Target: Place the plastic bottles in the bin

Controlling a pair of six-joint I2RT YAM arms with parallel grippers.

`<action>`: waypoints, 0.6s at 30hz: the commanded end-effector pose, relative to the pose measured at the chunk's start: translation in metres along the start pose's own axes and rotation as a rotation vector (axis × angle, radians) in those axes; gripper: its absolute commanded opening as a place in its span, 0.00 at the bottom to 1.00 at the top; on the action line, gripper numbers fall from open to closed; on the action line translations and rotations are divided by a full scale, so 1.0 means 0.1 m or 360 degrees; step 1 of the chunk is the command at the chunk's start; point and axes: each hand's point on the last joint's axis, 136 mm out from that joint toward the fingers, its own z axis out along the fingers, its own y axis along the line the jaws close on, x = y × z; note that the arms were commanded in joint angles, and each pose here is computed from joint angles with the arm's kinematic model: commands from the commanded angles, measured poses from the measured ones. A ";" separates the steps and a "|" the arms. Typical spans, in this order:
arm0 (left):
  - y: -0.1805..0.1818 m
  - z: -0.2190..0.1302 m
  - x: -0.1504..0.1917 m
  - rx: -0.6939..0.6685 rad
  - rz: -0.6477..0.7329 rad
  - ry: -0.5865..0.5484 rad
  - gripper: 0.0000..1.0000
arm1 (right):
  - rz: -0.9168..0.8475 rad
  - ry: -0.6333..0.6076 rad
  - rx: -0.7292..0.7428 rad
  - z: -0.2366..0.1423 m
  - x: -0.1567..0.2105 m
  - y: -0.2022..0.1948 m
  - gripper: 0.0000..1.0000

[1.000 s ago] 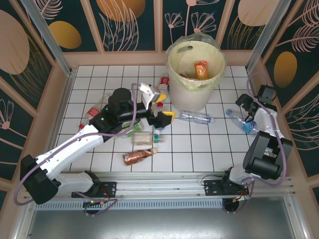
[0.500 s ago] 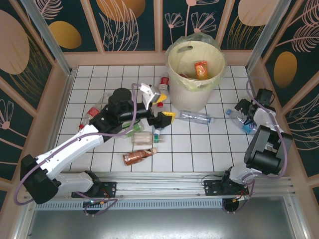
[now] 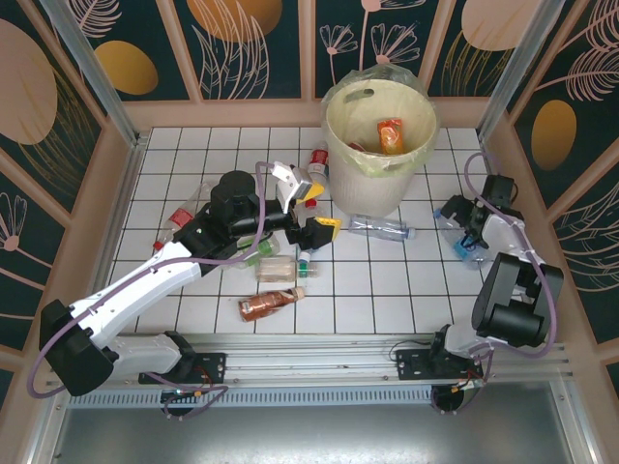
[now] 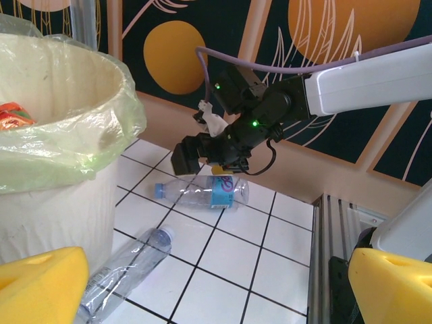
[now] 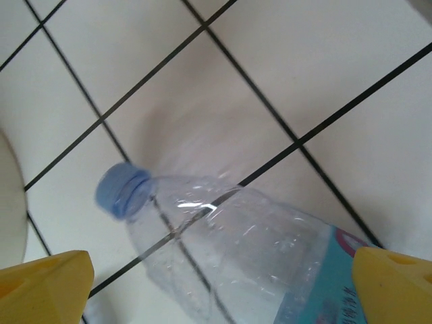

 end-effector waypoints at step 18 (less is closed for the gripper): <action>-0.15 -0.07 -0.22 0.0077 0.0028 -0.0080 0.99 | -0.0131 0.0183 0.0123 -0.02 0.46 0.09 0.97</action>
